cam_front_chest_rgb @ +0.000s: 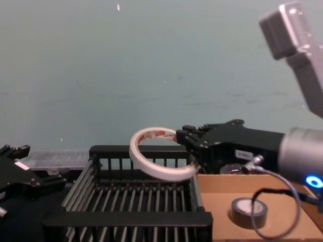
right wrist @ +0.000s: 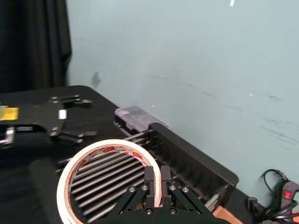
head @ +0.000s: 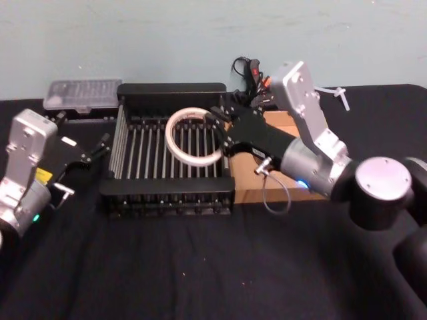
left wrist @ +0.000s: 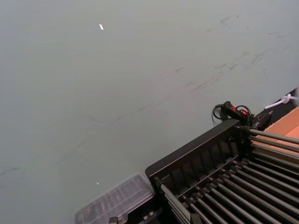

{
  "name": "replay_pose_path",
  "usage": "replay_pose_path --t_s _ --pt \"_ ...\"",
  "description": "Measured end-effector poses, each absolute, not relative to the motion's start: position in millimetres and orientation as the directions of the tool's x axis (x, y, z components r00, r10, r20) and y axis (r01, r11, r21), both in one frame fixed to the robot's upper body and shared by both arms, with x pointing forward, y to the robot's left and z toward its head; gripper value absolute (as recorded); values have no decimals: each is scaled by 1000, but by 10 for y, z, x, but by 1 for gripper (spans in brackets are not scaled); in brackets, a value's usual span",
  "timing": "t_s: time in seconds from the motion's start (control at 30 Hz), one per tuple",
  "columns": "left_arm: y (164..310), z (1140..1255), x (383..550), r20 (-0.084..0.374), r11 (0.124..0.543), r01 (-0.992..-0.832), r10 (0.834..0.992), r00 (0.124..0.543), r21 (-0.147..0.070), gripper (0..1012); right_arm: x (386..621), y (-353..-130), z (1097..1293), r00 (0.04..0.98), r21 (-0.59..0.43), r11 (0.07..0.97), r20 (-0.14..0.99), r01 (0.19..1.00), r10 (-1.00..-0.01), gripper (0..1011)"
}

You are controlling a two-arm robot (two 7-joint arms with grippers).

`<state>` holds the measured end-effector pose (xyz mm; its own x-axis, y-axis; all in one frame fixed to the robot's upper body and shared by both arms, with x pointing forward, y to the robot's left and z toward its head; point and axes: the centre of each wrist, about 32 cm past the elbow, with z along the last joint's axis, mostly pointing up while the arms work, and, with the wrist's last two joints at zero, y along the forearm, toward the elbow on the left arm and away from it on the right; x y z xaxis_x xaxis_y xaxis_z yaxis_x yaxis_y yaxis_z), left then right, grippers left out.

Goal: Pick up the white tape and place it into the black box , Pick up the silver tape and place it into the brown box.

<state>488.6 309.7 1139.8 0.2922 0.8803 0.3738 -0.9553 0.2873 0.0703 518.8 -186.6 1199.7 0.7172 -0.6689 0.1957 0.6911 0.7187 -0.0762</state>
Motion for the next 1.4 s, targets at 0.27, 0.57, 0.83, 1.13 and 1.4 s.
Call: replay_pose_path --t_s 0.27,0.57,0.83,1.13,1.4 --pt "3097 11397 4886 374 287 -955 880 292 70 1001 5507 -1698 11967 682 -91 680 196 728 -704 88" --pt "3097 11398 4886 374 287 -955 880 292 70 1001 5738 -1521 11845 661 -136 647 183 750 -728 88" --pt "3097 11398 4886 374 287 -955 880 292 70 1001 5852 -1420 11696 646 -184 620 170 763 -744 88" --pt "3097 11398 4886 374 287 -955 880 292 70 1001 5893 -1390 11606 636 -210 603 164 769 -754 88" --pt "3097 11398 4886 374 287 -955 880 292 70 1002 5891 -1380 11587 632 -221 596 175 772 -755 88"
